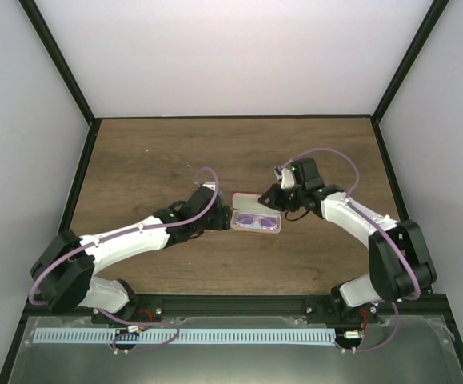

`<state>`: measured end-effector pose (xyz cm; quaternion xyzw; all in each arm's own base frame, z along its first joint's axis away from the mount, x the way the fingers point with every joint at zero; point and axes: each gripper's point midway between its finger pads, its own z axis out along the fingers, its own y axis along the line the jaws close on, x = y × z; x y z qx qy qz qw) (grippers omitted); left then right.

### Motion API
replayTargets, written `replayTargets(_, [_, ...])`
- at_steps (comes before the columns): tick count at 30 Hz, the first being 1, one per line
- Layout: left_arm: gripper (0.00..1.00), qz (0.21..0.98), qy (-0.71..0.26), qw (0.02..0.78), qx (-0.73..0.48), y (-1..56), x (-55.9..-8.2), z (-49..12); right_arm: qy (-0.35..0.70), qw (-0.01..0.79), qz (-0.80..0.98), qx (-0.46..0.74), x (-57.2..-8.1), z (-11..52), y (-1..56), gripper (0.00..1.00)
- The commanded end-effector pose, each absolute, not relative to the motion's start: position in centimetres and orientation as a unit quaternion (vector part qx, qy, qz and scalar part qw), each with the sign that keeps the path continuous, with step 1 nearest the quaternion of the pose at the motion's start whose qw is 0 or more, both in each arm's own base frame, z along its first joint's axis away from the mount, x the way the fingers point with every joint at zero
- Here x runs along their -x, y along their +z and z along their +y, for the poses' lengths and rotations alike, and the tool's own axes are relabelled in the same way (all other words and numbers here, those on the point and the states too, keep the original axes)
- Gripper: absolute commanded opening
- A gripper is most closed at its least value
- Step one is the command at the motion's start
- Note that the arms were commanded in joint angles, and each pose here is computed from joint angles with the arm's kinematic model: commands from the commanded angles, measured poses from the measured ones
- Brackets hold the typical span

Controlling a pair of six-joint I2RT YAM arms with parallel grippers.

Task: Organize the sunglasses
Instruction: Close the sunglasses case at the center of the board.

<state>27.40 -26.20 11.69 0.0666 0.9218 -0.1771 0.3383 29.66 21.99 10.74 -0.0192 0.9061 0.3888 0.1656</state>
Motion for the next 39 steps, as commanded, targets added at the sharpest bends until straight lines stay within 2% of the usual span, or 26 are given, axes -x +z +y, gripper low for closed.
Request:
replayTargets(1, [0.82,0.908,-0.258,0.309,-0.118,11.6,-25.8,-30.1,0.352,0.231,0.906,0.036,-32.6,21.0,15.2,0.02])
replayTargets(5, [0.75,0.895,-0.307,0.241,-0.215,9.5,-23.1,-33.9,0.321,0.248,0.913,0.039,-35.9,20.5,16.4,0.09])
replayTargets(10, [0.63,0.900,-0.292,0.194,-0.260,5.9,-21.7,-35.8,0.295,0.235,0.925,0.039,-39.3,20.9,15.4,0.09])
replayTargets(16, [0.62,0.911,-0.263,0.186,-0.257,3.7,-22.1,-35.6,0.294,0.217,0.930,0.042,-41.2,21.8,13.9,0.09])
replayTargets(27, [0.62,0.943,-0.186,0.160,-0.226,-0.3,-23.5,-34.6,0.306,0.158,0.938,0.048,-38.5,22.0,10.0,0.09])
replayTargets(39, [0.63,0.953,-0.157,0.203,-0.163,-0.2,-24.8,-32.4,0.342,0.128,0.930,0.037,-33.0,21.9,9.7,0.09])
